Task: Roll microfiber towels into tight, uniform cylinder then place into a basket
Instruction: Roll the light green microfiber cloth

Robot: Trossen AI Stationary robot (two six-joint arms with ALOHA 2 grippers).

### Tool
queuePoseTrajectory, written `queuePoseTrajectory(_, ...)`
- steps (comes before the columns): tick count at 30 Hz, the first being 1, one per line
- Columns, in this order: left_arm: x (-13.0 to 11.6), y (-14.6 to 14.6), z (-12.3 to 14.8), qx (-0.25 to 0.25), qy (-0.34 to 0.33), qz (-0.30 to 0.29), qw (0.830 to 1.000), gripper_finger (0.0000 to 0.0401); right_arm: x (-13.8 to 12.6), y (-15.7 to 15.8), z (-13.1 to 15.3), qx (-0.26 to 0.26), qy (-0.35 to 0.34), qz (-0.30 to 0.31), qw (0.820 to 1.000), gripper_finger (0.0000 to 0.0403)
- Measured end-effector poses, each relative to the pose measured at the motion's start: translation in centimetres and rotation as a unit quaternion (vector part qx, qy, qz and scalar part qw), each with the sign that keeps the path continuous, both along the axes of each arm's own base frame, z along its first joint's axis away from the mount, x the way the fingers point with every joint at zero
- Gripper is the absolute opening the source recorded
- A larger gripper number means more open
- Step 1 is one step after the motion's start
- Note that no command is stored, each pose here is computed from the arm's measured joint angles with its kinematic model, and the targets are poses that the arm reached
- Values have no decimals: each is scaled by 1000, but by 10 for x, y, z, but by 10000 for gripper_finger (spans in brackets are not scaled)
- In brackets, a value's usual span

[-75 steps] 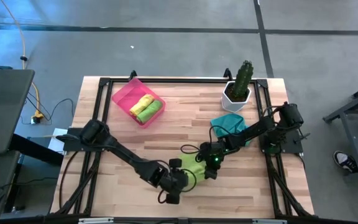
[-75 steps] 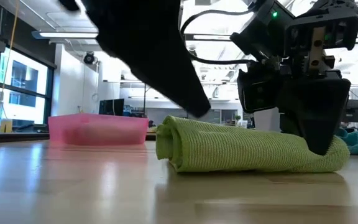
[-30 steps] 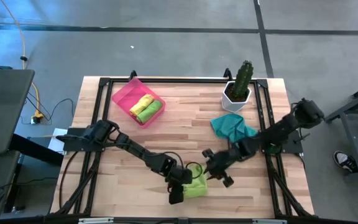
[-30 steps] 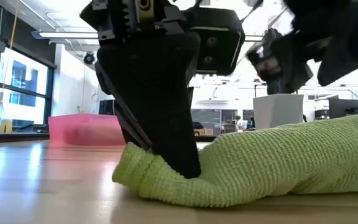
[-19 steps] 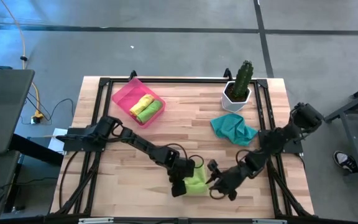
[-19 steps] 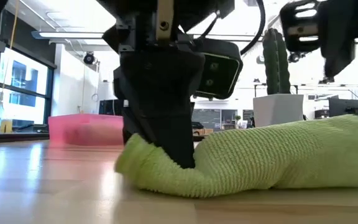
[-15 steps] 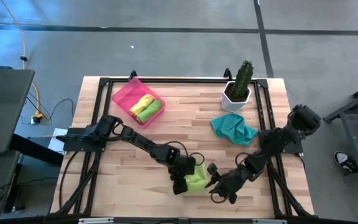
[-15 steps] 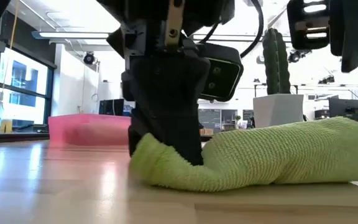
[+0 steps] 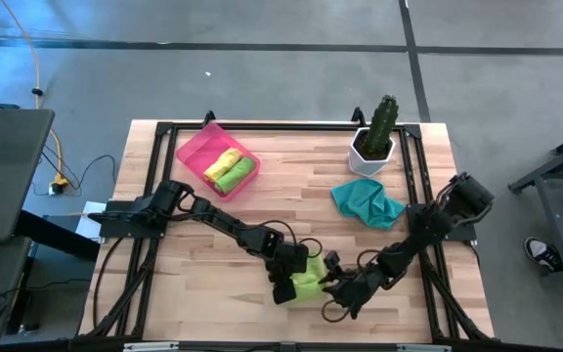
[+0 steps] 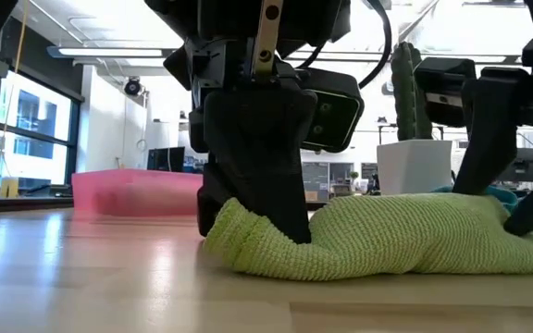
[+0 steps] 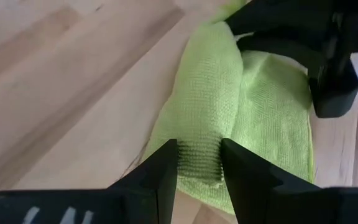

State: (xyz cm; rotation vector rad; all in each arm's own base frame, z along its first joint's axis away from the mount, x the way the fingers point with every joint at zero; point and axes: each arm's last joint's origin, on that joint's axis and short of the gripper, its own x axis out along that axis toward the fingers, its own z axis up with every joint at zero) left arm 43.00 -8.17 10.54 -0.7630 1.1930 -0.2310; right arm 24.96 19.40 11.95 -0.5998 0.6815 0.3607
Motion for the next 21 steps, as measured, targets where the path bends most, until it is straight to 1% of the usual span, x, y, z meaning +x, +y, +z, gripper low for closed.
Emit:
queuePoseTrajectory(4,0,0,0,3,-4,-5,1000,10,-4,4,13,31,-13,-22,999,117)
queuePoseTrajectory(7,0,0,0,4,-5,-5,1000,10,-6,6,27,70,-20,-47,996,117)
queuePoseTrajectory(10,0,0,0,5,-6,-6,1000,10,-6,8,35,143,-19,-69,987,119)
queuePoseTrajectory(12,0,0,0,5,-7,-6,1000,10,-5,11,34,182,-6,-67,981,123)
queuePoseTrajectory(13,1,0,0,6,-9,-5,1000,10,-5,12,32,190,-2,-68,979,127)
queuePoseTrajectory(15,1,0,1,7,-13,-3,1000,10,-5,14,23,177,4,-73,982,138)
queuePoseTrajectory(21,2,1,1,7,-14,-3,1000,10,-1,13,10,160,4,-88,983,192)
